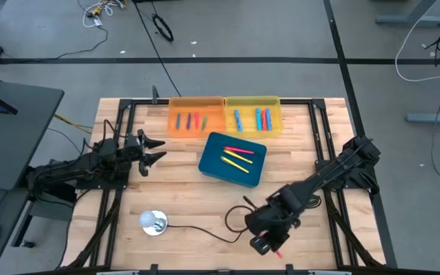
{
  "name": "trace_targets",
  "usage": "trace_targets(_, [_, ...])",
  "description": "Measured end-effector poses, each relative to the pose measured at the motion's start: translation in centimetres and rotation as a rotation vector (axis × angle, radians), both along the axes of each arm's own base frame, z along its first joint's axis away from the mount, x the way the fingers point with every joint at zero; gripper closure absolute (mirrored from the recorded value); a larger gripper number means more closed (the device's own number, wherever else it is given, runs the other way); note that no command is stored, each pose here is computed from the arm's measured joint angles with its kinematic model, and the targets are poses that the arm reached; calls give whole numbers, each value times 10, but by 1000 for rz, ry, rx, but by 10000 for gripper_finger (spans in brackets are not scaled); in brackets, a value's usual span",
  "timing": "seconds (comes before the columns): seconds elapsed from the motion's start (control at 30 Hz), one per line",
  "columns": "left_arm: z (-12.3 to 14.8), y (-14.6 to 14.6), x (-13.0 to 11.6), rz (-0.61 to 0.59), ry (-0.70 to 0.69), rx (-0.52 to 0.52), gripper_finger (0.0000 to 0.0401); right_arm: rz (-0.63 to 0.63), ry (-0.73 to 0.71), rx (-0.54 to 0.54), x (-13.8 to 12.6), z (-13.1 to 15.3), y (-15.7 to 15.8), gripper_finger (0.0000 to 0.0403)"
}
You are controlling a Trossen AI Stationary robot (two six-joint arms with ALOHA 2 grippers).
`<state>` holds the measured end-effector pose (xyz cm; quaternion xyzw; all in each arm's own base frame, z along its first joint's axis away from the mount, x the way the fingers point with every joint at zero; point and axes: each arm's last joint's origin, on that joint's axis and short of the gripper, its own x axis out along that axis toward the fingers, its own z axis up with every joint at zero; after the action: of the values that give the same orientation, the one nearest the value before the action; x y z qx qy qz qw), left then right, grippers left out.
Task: Pick & Place Markers
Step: Put the pink highlighter into the blue bin
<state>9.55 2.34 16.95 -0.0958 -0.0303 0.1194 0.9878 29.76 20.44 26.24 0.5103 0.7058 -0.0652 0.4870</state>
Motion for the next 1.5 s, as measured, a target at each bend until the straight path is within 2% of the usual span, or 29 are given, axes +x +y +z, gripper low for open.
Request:
trace_targets(0.33, [0, 0, 0, 0, 0, 1, 179, 204, -75, -98, 8, 6, -49, 390])
trace_targets(0.83, [0, 0, 0, 0, 0, 0, 179, 325, -52, -352, 19, 19, -131, 391])
trace_targets(1.0, [0, 0, 0, 0, 0, 1, 179, 369, -72, -371, 34, 20, -149, 391])
trace_targets(1.23, [0, 0, 0, 0, 0, 0, 179, 420, -68, -471, 59, 20, -182, 391])
trace_targets(1.5, [0, 0, 0, 0, 0, 0, 179, 447, -144, -564, 95, 19, -217, 391])
